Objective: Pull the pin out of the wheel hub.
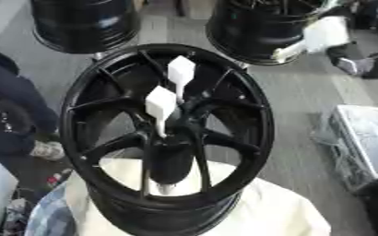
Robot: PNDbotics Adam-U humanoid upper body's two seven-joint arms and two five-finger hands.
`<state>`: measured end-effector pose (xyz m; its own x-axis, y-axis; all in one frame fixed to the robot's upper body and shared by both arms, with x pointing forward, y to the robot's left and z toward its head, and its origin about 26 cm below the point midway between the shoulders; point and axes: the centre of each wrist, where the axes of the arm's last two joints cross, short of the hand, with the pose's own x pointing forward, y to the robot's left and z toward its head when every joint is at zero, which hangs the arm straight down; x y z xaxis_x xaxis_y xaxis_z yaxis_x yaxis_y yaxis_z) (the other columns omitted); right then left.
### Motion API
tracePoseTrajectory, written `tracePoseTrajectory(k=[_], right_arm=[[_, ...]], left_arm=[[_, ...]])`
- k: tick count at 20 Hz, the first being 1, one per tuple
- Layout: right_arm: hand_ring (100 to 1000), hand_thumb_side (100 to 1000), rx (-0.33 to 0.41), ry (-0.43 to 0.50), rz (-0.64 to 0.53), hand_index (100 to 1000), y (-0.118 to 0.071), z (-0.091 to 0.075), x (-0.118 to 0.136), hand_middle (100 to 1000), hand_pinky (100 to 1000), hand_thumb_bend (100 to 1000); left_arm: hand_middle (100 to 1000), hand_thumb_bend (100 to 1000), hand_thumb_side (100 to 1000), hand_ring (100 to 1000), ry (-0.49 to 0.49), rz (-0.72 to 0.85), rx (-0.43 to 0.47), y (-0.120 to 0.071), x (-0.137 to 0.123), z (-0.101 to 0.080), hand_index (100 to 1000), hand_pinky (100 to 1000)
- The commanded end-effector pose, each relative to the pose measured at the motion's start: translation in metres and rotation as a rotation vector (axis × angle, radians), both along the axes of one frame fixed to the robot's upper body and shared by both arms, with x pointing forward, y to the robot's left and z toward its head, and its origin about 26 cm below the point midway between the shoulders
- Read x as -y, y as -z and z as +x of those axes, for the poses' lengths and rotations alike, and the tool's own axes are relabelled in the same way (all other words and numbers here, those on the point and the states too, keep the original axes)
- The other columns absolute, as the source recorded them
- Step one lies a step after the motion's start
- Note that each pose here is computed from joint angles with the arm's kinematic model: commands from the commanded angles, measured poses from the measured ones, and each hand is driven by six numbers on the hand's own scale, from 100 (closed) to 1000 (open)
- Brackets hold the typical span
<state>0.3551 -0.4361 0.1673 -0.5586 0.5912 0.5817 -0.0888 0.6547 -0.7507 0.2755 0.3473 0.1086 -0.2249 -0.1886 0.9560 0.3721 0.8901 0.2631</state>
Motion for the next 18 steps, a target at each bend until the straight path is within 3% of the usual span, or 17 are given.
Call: tracePoseTrajectory(k=[1,3,4,5,6,7,8,9,13,18], right_arm=[[498,170,0.005,0.259,0.136,398,0.033,-0.023,0.035,390,590,100],[526,264,-0.059,0.413,0.220,483,0.076,-0.042,0.048,462,606,100],[526,264,-0.088,0.485,0.255,483,0.096,-0.052,0.052,462,606,100],[585,391,-0.123,0.559,0.290,623,0.117,-0.062,0.054,568,638,100],[585,391,-0.146,0.617,0.310,623,0.133,-0.069,0.055,568,638,100],[680,564,-0.184,0.675,0.337,807,0.152,-0.078,0.054,728,691,100],[680,564,-0.213,0.726,0.360,807,0.168,-0.085,0.051,728,691,100],[721,620,-0.235,0.777,0.389,844,0.183,-0.091,0.047,778,719,100],[746,642,-0.222,0.892,0.491,848,0.210,-0.097,0.024,808,737,100],[724,630,-0.161,0.907,0.556,837,0.210,-0.087,-0.004,783,722,100]], left_arm=[[614,100,902,677,-0.018,0.017,0.024,-0.008,-0.004,-0.002,703,726],[614,100,902,678,-0.020,0.014,0.024,-0.008,-0.004,-0.001,703,726],[614,100,902,678,-0.019,0.013,0.023,-0.008,-0.003,-0.001,703,726],[614,100,904,678,-0.019,0.011,0.021,-0.008,-0.003,-0.001,702,726],[614,100,904,678,-0.018,0.011,0.020,-0.008,-0.003,-0.001,702,726],[614,100,904,679,-0.020,0.010,0.019,-0.007,-0.003,-0.002,703,726],[614,100,904,679,-0.023,0.011,0.019,-0.007,-0.003,-0.002,703,726],[614,100,904,679,-0.025,0.011,0.019,-0.007,-0.004,-0.002,703,726],[615,100,904,681,-0.024,0.008,0.020,-0.006,-0.003,-0.002,702,726],[615,100,903,682,-0.021,0.004,0.022,-0.006,-0.002,-0.002,702,726]])
